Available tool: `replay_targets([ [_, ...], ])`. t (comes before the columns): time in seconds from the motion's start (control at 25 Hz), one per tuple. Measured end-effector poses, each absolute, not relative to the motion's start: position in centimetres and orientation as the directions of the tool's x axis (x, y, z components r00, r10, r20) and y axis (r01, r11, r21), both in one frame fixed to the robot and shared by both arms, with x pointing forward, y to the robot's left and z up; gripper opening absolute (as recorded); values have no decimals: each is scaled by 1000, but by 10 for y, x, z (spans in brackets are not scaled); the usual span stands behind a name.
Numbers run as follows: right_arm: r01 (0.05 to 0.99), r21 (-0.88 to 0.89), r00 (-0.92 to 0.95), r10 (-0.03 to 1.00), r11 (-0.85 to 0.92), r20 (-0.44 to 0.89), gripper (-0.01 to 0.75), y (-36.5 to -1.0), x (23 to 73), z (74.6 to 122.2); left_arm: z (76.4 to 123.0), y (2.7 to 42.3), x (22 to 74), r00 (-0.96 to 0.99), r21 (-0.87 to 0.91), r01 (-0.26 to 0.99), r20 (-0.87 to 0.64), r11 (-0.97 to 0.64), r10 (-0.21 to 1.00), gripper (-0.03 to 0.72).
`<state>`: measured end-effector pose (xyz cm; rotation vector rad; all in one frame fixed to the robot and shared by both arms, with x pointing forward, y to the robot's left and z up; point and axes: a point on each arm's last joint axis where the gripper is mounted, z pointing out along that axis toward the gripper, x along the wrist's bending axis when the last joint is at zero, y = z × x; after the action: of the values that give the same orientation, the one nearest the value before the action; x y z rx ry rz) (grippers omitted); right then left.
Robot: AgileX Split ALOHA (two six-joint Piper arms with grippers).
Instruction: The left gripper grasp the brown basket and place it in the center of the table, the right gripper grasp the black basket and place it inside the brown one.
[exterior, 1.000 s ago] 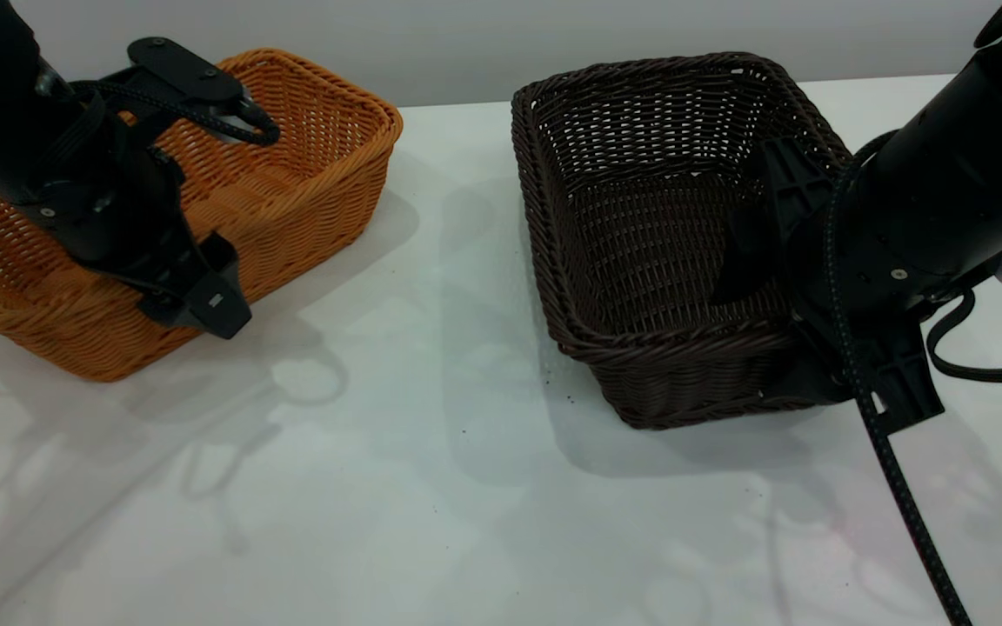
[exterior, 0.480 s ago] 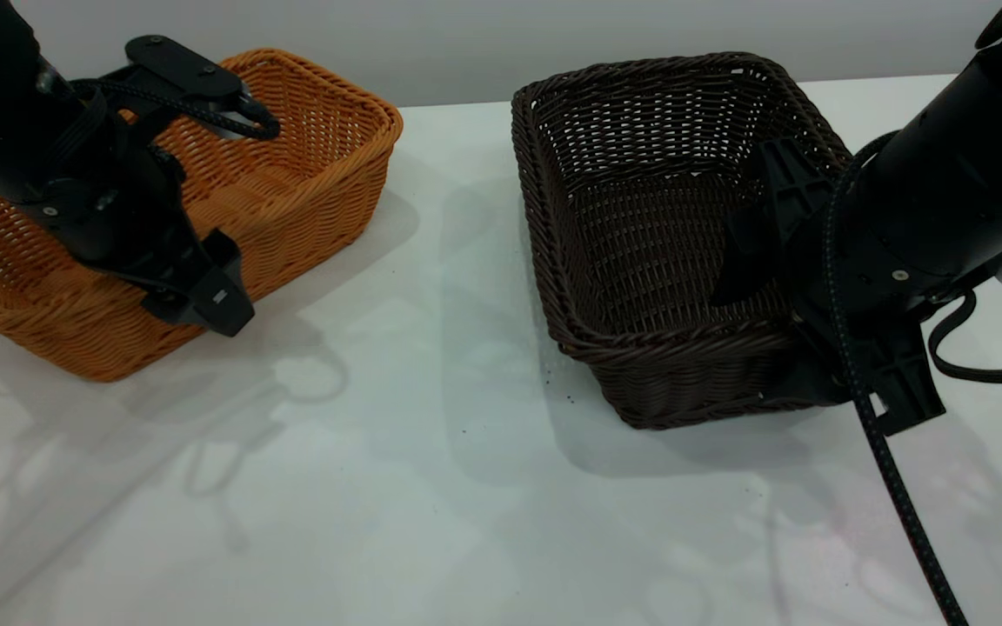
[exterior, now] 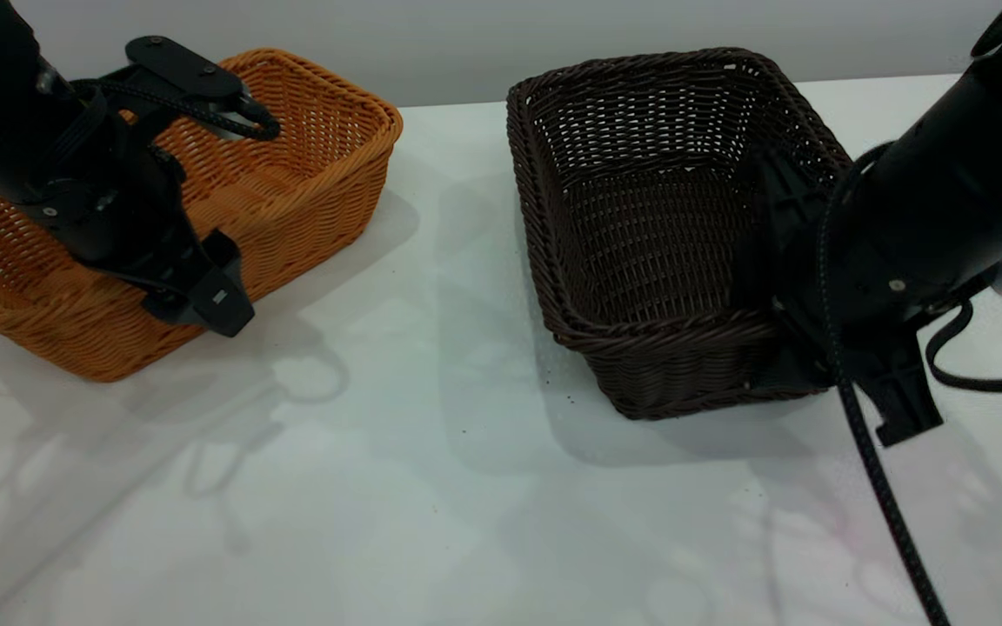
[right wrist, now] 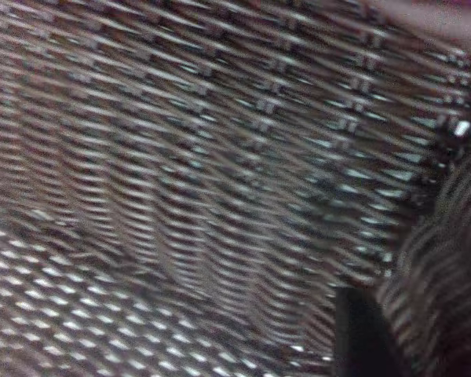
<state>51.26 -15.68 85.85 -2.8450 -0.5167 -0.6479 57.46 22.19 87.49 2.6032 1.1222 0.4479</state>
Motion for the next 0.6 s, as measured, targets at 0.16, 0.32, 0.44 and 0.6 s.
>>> replay_targets([
  [0.16, 363, -139, 873, 285, -921, 396, 217, -155, 509, 845, 875, 222, 574, 654, 358, 657, 169, -664, 738, 546],
  [0.32, 384, -187, 881, 298, -905, 367, 152, -151, 505, 840, 875, 222, 574, 654, 356, 658, 167, -664, 737, 546],
  [0.44, 398, -194, 878, 310, -897, 365, 124, -149, 504, 840, 875, 222, 574, 655, 355, 658, 166, -664, 737, 546],
  [0.6, 401, -202, 878, 312, -894, 362, 124, -149, 504, 840, 874, 222, 573, 656, 353, 658, 166, -665, 737, 546],
])
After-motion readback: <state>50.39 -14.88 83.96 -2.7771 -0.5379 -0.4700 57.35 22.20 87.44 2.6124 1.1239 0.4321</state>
